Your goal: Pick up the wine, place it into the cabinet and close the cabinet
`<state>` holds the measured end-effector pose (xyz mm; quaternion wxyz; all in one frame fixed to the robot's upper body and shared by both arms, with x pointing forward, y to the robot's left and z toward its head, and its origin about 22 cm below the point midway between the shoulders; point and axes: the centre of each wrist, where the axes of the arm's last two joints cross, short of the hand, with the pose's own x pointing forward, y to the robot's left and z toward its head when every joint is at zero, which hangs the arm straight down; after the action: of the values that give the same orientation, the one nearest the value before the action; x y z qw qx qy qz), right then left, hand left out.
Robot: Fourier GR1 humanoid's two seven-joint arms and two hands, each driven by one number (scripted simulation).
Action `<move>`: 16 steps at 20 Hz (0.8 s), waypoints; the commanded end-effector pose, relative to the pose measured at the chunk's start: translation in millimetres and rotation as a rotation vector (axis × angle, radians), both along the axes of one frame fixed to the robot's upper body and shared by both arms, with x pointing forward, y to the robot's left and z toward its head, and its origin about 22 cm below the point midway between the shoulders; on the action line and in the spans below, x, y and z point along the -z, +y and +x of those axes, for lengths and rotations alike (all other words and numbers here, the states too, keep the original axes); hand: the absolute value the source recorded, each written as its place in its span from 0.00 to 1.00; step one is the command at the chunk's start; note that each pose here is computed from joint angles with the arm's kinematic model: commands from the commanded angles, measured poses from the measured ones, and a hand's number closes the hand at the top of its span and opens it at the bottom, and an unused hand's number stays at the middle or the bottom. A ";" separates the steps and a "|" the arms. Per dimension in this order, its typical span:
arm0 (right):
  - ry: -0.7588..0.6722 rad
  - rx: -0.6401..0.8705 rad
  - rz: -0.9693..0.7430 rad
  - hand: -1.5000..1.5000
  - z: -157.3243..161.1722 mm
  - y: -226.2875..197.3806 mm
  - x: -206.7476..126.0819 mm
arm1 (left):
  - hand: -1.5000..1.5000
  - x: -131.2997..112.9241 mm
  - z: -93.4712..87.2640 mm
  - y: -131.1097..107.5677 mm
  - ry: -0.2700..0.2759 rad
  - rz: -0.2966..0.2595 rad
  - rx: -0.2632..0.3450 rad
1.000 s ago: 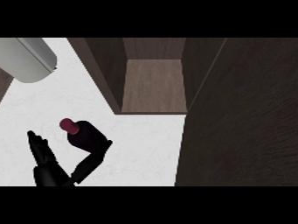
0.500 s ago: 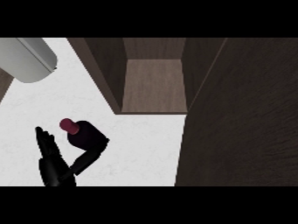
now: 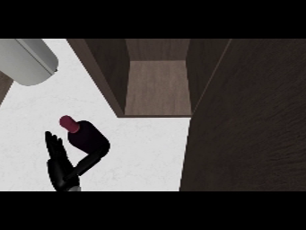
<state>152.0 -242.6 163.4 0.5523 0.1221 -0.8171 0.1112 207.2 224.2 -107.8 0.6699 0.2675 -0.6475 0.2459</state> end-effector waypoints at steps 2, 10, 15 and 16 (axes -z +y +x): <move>-0.028 -0.028 0.032 0.00 -11.9 -5.1 -13.7 | 0.00 27.9 8.0 9.0 -0.063 -0.093 0.000; -0.029 -0.024 0.024 0.00 -20.6 -2.9 -16.9 | 1.00 51.4 13.4 -5.3 -0.084 -0.122 0.137; -0.026 -0.033 0.029 0.00 -27.2 -5.3 -10.0 | 1.00 62.6 12.8 -13.8 -0.072 -0.073 0.108; -0.023 -0.022 0.025 0.00 -24.1 2.3 -23.9 | 1.00 56.5 21.2 -21.2 -0.092 -0.036 0.107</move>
<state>151.8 -241.2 162.5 0.5565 0.1280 -0.8137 0.1086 233.4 219.7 -152.5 0.6532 0.1984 -0.6865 0.2502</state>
